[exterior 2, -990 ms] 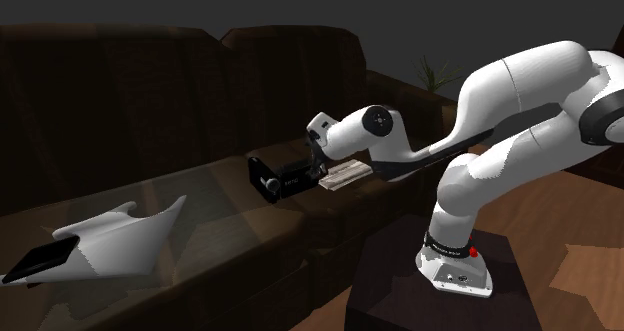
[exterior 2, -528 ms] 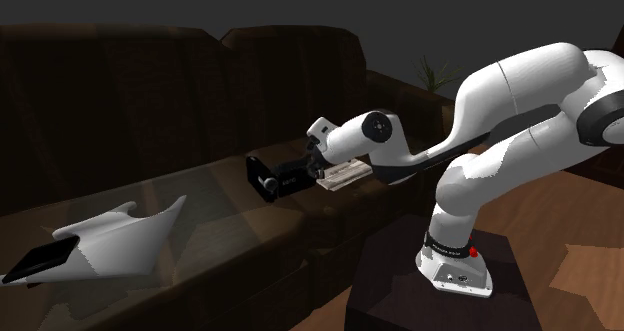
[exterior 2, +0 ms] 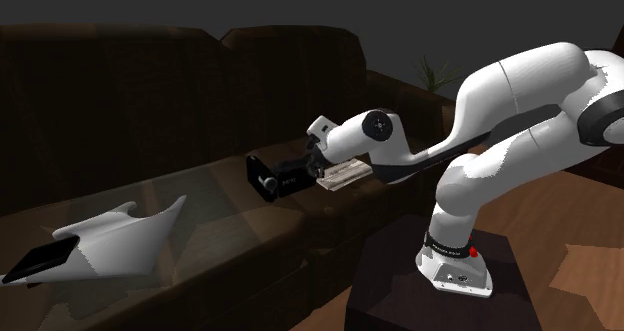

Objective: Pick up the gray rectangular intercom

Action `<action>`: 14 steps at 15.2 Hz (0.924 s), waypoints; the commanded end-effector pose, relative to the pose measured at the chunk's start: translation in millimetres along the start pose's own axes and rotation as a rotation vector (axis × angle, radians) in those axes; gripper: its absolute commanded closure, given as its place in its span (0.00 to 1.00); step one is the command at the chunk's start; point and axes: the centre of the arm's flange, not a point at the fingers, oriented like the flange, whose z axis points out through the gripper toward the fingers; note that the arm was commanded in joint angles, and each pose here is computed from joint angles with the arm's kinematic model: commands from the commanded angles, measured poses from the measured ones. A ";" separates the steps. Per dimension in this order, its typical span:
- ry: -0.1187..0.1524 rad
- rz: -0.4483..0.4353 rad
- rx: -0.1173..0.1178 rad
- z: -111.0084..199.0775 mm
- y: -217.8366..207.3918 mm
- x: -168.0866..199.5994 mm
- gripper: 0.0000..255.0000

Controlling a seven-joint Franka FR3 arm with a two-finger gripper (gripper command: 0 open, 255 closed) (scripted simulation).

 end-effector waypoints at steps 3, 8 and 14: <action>-0.003 -0.002 0.003 -10.2 12.7 3.6 1.00; -0.003 -0.002 0.003 -25.9 33.0 9.8 1.00; -0.003 -0.002 0.003 -44.7 57.4 17.2 1.00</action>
